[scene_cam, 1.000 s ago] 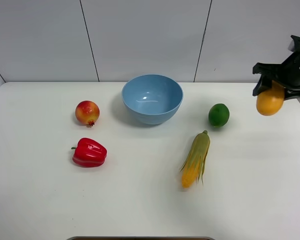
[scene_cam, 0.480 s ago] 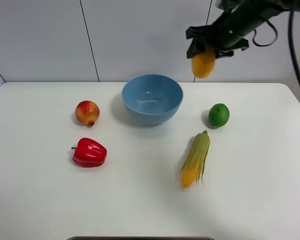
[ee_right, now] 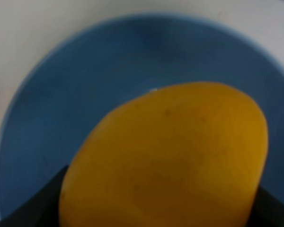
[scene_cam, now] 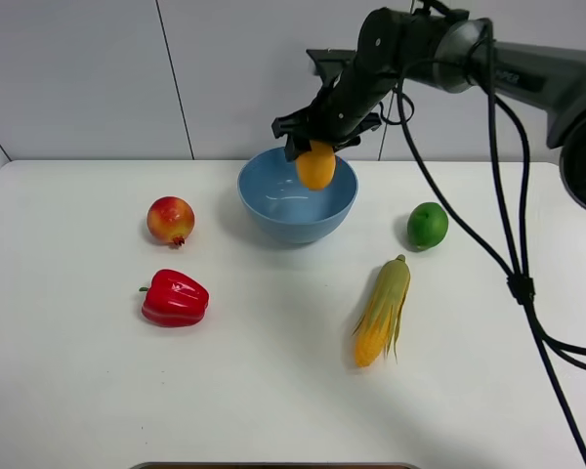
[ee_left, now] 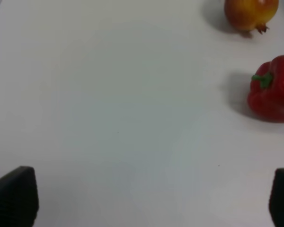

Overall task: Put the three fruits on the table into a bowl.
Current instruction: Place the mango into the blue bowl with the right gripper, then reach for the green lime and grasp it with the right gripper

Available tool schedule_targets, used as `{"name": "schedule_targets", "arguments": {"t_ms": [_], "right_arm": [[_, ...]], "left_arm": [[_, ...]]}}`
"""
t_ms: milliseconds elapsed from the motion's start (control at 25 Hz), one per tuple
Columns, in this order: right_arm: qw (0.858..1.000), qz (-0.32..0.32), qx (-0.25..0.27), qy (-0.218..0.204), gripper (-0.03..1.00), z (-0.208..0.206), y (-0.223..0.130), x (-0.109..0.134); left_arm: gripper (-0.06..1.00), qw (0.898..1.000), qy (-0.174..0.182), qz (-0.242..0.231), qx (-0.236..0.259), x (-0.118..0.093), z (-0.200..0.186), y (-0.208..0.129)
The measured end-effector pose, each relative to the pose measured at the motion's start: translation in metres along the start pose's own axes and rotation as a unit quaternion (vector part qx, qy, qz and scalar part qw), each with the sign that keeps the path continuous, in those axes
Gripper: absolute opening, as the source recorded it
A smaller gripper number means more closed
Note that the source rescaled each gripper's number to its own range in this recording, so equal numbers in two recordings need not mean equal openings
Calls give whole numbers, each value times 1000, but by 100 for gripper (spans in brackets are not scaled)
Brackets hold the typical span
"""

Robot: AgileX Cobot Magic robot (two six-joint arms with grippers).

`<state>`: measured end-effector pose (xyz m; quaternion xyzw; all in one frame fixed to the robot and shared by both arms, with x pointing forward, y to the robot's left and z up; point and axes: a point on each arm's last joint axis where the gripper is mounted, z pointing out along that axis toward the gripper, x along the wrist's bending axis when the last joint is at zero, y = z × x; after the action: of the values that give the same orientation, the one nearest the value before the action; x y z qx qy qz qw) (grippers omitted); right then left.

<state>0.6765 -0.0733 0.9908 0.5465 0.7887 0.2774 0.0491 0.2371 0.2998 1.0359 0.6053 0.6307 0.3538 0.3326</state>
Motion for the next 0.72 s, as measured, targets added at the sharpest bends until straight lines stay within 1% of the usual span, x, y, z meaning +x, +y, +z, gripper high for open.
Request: {"name": "schedule_targets", "arguments": {"t_ms": [120, 160, 200, 240, 280, 320, 360, 440, 560, 720], "right_arm": [[1000, 2, 11, 1, 1, 10, -4, 3], [1000, 4, 12, 2, 9, 10, -5, 5], [1000, 6, 11, 2, 26, 10, -5, 6], [1000, 9, 11, 2, 46, 10, -4, 6], [1000, 16, 10, 2, 59, 10, -4, 6], [1000, 16, 10, 2, 68, 10, -4, 6], [1000, 16, 12, 2, 74, 10, -4, 6], [1000, 19, 20, 0, 78, 9, -6, 6], [999, 18, 27, -4, 80, 2, -6, 7], [999, 34, 18, -16, 80, -33, 1, 6]], "left_arm": [[100, 1000, 0, 0, 0, 0, 0, 0], [100, 1000, 0, 0, 0, 0, 0, 0], [100, 1000, 0, 0, 0, 0, 0, 0], [100, 1000, 0, 0, 0, 0, 0, 0], [100, 1000, 0, 0, 0, 0, 0, 0], [100, 1000, 0, 0, 0, 0, 0, 0], [100, 1000, 0, 0, 0, 0, 0, 0], [100, 1000, 0, 0, 0, 0, 0, 0], [100, 1000, 0, 0, 0, 0, 0, 0], [100, 1000, 0, 0, 0, 0, 0, 0]]}}
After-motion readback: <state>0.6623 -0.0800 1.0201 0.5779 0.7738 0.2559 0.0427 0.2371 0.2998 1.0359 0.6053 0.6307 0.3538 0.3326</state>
